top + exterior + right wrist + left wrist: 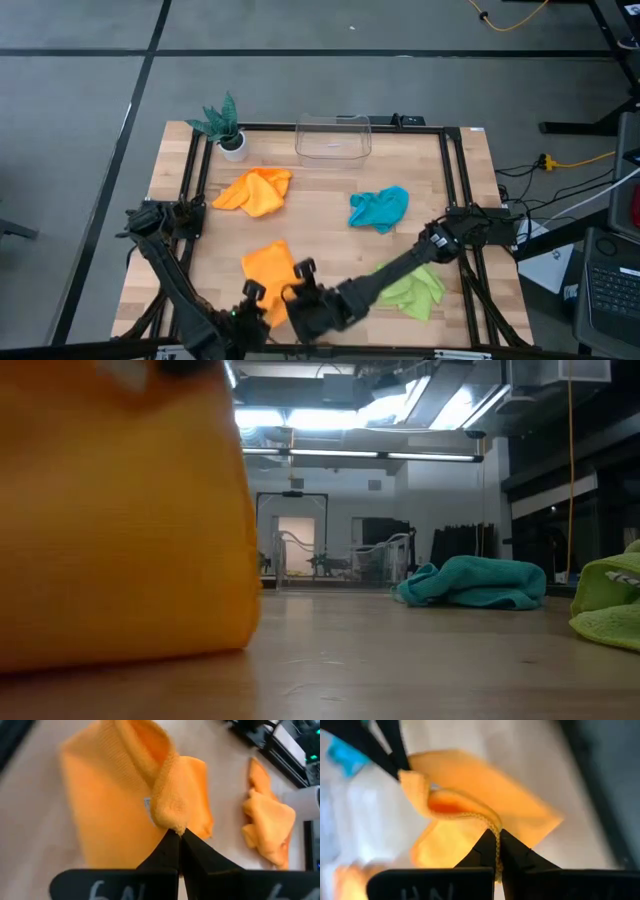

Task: Fold microfiber towels
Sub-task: Fold the bottom orange microfiber towel

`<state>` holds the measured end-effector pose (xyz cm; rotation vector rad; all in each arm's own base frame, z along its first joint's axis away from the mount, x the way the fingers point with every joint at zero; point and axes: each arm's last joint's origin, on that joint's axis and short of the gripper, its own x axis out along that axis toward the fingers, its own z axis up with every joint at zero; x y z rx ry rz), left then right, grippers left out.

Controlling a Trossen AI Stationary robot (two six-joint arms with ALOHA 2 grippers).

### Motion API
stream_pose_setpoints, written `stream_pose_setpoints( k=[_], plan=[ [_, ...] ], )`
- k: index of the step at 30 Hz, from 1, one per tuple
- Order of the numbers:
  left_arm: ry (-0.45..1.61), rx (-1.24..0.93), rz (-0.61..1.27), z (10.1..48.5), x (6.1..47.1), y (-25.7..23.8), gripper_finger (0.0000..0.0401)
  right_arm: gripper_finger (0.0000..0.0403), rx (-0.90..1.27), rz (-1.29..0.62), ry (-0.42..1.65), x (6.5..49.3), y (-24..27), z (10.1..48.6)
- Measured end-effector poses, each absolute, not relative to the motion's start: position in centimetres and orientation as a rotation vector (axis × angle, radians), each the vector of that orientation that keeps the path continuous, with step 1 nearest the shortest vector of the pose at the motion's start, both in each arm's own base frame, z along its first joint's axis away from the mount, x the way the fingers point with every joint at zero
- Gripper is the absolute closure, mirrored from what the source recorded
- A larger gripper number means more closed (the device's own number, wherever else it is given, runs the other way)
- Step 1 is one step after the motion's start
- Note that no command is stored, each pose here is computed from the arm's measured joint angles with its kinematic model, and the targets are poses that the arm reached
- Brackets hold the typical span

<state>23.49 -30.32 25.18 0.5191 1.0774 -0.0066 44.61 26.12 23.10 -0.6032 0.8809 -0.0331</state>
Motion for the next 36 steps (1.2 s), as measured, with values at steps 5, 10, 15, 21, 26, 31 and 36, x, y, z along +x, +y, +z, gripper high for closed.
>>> stream_pose_setpoints(
  k=[5, 10, 15, 21, 26, 31, 36],
  plan=[
    [1.192, 0.587, 0.108, 25.1, 23.4, -28.2, 0.0401, 0.0398, -0.584, -0.101, 0.913, 46.6, 22.6, 22.2],
    [1.274, 0.573, 0.140, 24.1, 24.1, -26.9, 0.0401, 0.0398, -0.536, -0.116, 0.917, 48.4, 19.4, 20.9],
    [1.360, 0.582, 0.168, 22.4, 24.2, -25.7, 0.0401, 0.0398, -0.499, -0.083, 0.913, 49.4, 17.9, 19.8],
    [1.448, 0.590, 0.212, 20.4, 23.8, -24.4, 0.0401, 0.0398, -0.475, -0.034, 0.891, 50.1, 16.9, 18.7],
    [1.473, 0.614, 0.227, 19.2, 23.5, -23.8, 0.0401, 0.0388, -0.451, -0.030, 0.883, 50.5, 16.1, 17.8],
    [1.474, 0.616, 0.230, 18.2, 23.3, -23.5, 0.0397, 0.0361, -0.443, -0.041, 0.889, 50.6, 15.5, 17.4],
    [1.474, 0.596, 0.252, 18.0, 23.4, -23.3, 0.0359, 0.0330, -0.436, -0.045, 0.868, 50.9, 15.3, 17.6]
  ],
)
